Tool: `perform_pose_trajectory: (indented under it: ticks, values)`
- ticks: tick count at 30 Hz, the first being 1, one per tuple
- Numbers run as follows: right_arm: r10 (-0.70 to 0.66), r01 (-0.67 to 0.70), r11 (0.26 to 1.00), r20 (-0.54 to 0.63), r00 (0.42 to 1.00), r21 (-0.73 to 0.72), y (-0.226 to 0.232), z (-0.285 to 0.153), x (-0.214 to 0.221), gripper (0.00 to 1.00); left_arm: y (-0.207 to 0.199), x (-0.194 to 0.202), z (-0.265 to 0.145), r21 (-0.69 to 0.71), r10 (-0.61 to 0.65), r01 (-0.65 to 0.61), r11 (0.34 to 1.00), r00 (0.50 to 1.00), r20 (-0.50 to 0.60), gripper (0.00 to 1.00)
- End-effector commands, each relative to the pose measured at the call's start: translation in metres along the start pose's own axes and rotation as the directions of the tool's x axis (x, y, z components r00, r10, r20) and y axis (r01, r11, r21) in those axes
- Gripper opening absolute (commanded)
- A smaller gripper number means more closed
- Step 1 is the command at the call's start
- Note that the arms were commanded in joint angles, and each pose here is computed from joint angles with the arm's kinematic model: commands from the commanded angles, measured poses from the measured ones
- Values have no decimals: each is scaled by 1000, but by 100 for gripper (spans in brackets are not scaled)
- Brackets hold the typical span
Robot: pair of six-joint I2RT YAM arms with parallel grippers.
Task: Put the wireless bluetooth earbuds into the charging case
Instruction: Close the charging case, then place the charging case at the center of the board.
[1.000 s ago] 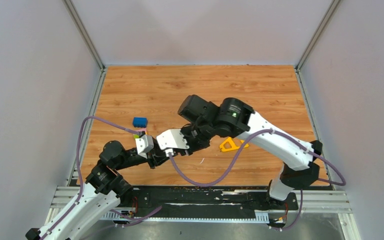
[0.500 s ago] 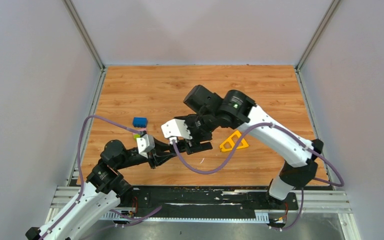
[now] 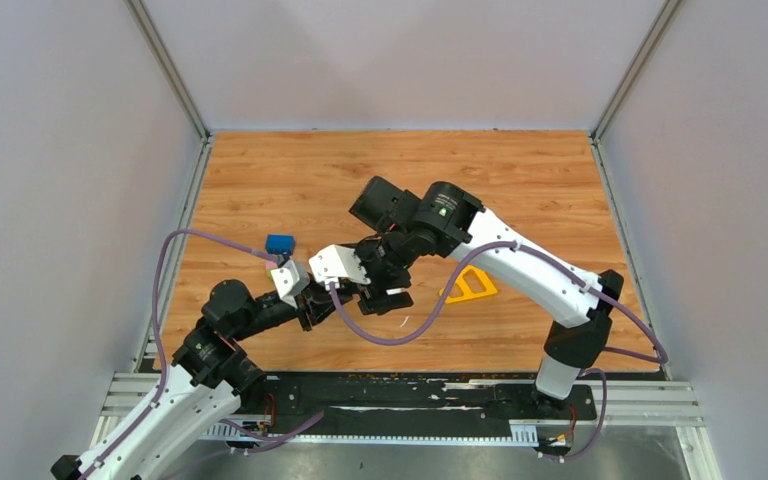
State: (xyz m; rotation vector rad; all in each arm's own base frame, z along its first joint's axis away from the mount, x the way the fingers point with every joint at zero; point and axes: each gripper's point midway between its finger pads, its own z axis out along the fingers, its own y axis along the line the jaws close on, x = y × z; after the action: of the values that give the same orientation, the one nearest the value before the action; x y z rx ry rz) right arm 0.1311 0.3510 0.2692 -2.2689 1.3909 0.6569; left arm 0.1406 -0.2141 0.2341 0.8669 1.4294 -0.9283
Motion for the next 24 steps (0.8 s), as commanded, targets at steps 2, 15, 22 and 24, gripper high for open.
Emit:
perform_pose_trajectory:
  ticks: [2, 15, 22, 24]
  values:
    - [-25, 20, 993, 39, 999, 114, 5, -40, -8, 70, 12, -16, -2, -81, 1, 2, 997, 999, 42, 0]
    - [400, -540, 684, 366, 840, 491, -40, -156, 146, 76, 13, -2, 27, -118, -460, 458, 881, 888, 10, 0]
    - [514, -797, 474, 618, 595, 374, -24, -121, 191, 84, 14, 65, 47, -186, -683, 677, 712, 729, 40, 2]
    - [533, -835, 465, 660, 530, 295, -20, -100, 193, 99, 10, 81, 55, -229, -681, 661, 714, 732, -12, 4]
